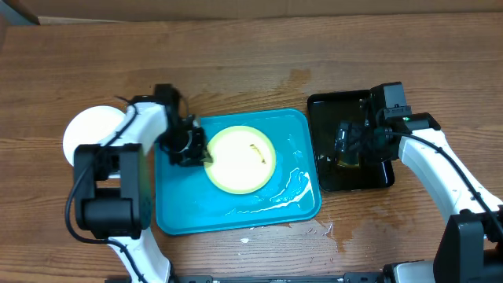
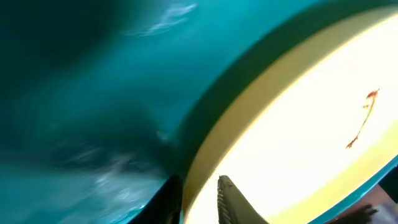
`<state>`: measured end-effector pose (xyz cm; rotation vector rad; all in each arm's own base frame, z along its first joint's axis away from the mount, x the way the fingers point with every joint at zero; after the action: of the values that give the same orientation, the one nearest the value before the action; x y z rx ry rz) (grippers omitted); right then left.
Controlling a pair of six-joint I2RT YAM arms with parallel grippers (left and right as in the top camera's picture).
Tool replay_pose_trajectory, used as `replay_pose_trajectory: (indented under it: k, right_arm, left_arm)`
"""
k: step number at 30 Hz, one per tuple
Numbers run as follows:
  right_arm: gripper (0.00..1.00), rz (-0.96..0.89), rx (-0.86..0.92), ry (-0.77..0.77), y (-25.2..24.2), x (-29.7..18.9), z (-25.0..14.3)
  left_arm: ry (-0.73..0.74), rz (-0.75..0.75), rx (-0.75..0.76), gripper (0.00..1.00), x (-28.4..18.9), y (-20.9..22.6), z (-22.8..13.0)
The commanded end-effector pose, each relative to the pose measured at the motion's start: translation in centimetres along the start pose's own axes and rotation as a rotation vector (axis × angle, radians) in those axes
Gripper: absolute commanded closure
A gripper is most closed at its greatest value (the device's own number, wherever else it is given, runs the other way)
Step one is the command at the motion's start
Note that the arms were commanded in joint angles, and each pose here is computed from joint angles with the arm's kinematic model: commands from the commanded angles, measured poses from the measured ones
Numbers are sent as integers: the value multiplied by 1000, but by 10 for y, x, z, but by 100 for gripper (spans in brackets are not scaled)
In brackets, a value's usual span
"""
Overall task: Clean dirty plates on tray and stack at the side
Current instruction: 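Drag the yellow plate rightward to the tray center with the left gripper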
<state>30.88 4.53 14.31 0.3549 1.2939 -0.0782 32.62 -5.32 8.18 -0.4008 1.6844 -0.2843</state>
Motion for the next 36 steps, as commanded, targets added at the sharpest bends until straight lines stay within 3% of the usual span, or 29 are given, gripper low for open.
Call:
replay_pose_trajectory:
  k: [1,13,22,27,31,36]
  right_arm:
    - [0,-3,-1,-12,0,-2,1]
    - [0,-2,-1,-16,0,-2,1]
    - [0,-2,-1,-16,0,-2,1]
    - [0,-2,-1,-16,0,-2,1]
    - [0,-2,-1,-15,0,-2,1]
    - [0,-2,-1,-16,0,-2,1]
  left_arm:
    - [-26,-11,80,75,2,-20,1]
    - [-45,103,138,73,-7,-21,7]
    - [-48,342,185,74,6,-35,1]
    - [-88,371,197,73,5,-47,0]
    - [-186,345,210,60,-31,-62,-10]
    - [-199,339,171,57,-49,-67,-26]
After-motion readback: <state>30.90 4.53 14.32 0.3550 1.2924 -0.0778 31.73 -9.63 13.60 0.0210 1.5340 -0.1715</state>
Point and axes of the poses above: each gripper's point midway between its finger pads, its own x axis out along the fingers, its own y axis along the line the jaws close on, z = x × y, the point moved 8 cm from there along -x, back along the fingers, and after that the axes turned 8 degrees about x, right-handed, at the moved point
